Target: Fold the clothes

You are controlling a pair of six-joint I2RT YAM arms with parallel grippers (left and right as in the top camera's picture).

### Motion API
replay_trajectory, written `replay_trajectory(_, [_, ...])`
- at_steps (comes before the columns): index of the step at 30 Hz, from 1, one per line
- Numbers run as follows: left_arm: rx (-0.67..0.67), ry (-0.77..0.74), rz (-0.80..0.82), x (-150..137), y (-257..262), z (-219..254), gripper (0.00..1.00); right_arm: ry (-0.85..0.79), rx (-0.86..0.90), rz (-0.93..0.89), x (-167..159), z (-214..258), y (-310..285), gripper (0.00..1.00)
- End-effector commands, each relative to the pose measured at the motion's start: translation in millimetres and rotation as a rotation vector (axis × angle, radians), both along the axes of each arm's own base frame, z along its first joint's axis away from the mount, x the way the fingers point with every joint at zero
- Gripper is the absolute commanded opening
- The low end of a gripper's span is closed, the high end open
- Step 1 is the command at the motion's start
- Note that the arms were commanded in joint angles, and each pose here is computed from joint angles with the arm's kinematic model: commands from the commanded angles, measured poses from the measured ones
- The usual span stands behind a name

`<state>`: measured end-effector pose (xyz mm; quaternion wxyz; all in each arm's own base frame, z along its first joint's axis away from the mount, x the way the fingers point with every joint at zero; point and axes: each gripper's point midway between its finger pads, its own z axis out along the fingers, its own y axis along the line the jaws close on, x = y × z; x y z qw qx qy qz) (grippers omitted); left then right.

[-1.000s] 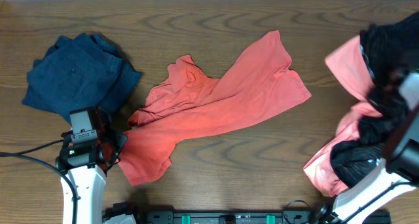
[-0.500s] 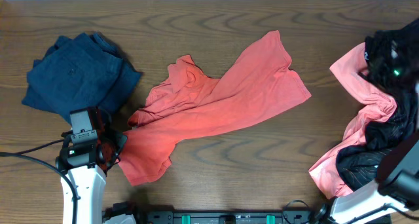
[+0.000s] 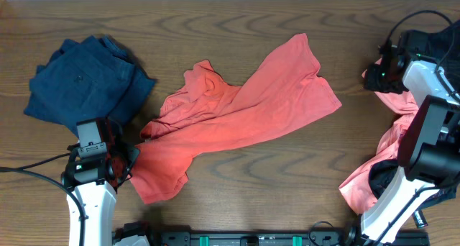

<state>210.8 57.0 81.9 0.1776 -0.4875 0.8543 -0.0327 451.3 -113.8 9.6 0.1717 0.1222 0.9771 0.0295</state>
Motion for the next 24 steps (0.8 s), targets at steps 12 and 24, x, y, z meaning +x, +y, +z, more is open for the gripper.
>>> replay_trajectory(12, [0.013,-0.009,-0.007,3,3,5,0.06,0.255,-0.357,-0.735,-111,8,-143,0.16])
replay_trajectory(24, [0.008,0.012,-0.007,-2,2,4,0.06,-0.007,0.348,-0.037,-43,79,35,0.61])
